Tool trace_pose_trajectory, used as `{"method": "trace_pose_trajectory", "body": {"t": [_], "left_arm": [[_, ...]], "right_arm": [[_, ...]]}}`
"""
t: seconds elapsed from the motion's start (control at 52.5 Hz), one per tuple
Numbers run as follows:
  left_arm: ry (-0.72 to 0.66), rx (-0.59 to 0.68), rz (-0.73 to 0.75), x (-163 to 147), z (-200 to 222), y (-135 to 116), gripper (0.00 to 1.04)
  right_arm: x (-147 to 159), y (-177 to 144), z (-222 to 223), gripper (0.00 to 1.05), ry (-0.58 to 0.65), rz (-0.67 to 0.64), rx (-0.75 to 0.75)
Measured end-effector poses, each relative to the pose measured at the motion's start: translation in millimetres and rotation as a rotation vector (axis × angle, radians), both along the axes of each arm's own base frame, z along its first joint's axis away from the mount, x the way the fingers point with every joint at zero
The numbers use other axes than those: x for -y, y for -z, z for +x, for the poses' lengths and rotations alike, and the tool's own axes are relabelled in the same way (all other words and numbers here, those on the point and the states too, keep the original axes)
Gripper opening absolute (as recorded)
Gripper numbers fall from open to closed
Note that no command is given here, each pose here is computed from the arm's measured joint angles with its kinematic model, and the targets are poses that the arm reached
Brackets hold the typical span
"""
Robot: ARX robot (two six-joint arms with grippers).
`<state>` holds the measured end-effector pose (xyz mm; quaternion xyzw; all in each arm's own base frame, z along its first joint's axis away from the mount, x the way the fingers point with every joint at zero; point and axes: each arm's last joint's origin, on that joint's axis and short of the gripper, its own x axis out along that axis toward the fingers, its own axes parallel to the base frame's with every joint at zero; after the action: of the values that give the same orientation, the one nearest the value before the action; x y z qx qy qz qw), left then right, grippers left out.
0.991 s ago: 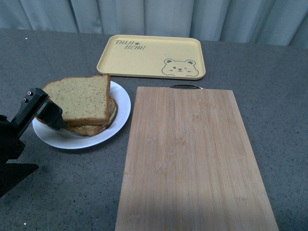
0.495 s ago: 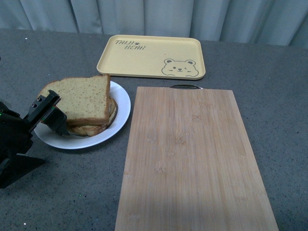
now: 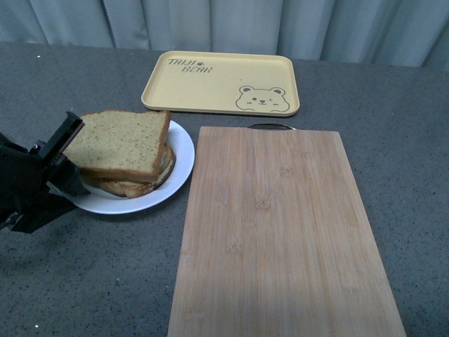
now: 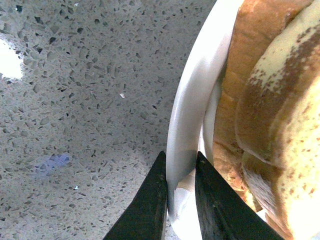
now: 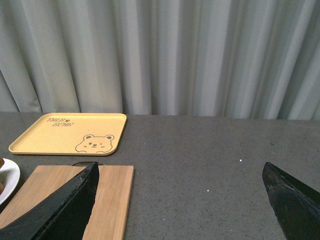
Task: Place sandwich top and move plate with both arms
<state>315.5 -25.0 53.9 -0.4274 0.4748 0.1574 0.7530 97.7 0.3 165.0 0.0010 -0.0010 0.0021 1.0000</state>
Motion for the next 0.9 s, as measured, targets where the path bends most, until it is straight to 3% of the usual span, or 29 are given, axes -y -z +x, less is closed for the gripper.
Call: {"method": "trace_pose_trajectory", "body": {"t": [0.172,0.629,0.896], "left_arm": [[0.007,0.018,-0.043,-1,-6,-3,0.06],[-0.036,0.144,-0.281,13,-43,14,0.05],[-0.085,0.247,-0.419,12,-43,23,0.04]], "right_arm": [[0,0,0,0.95,0.000,0.000,0.000],[0,0,0,0.95,0.000,0.000,0.000],[0,0,0,0.95,0.000,0.000,0.000]]}}
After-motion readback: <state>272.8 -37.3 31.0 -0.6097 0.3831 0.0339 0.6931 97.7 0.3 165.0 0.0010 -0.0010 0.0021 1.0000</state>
